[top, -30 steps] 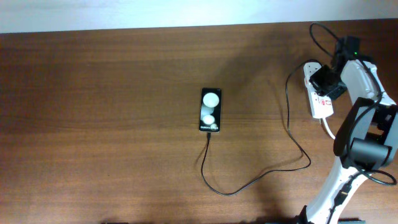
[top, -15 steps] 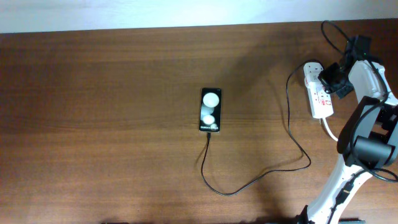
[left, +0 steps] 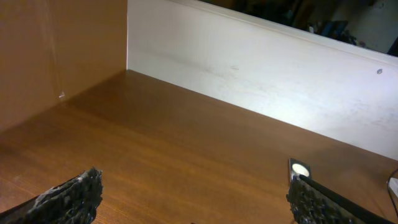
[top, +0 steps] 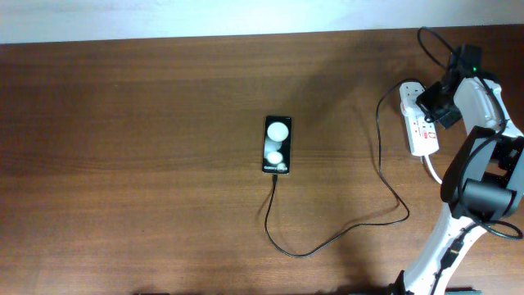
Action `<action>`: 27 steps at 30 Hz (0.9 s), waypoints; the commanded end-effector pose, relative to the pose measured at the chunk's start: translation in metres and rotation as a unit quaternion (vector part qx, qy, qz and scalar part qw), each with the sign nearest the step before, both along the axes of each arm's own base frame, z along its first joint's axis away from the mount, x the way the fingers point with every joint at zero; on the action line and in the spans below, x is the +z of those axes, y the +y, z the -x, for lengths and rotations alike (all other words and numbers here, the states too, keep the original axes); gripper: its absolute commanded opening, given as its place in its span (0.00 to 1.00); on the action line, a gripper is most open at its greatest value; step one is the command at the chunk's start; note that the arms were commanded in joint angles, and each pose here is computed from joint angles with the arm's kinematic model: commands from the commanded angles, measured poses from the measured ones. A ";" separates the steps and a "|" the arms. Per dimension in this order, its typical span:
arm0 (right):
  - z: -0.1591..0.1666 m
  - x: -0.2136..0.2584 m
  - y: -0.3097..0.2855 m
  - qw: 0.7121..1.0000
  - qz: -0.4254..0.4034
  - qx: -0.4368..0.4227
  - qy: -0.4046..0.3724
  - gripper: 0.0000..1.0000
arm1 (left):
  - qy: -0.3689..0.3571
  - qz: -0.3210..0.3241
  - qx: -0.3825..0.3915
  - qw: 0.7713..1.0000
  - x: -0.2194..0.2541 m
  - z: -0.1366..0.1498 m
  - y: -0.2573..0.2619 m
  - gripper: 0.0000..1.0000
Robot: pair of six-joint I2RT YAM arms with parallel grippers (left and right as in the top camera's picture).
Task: Plug charger to phone and switch on socket
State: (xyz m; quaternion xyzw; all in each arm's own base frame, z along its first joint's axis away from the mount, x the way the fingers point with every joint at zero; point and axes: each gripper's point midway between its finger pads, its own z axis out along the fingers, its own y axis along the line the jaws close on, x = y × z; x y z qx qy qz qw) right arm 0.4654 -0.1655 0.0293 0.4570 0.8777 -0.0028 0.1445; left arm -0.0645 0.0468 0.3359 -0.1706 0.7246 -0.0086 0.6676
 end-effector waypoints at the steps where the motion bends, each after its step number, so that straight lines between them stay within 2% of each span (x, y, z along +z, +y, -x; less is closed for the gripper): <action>1: -0.009 -0.033 0.058 0.996 -0.068 0.052 0.018 0.04 | -0.006 0.003 0.000 1.000 -0.001 0.002 0.001 0.99; 8: -0.005 -0.037 0.075 0.994 -0.081 0.067 0.032 0.04 | -0.006 0.003 0.000 1.000 -0.001 0.002 0.001 0.99; 13: 0.032 -0.024 0.021 0.996 -0.027 0.011 0.088 0.04 | -0.006 0.003 0.000 1.000 -0.001 0.002 0.001 0.99; 20: 0.095 0.088 -0.033 0.996 -0.002 -0.065 0.060 0.04 | -0.006 0.003 0.000 1.000 -0.001 0.002 0.001 0.99; 27: 0.152 0.204 0.017 0.999 -0.011 -0.045 -0.020 0.04 | -0.006 0.003 0.000 1.000 -0.001 0.002 0.001 0.99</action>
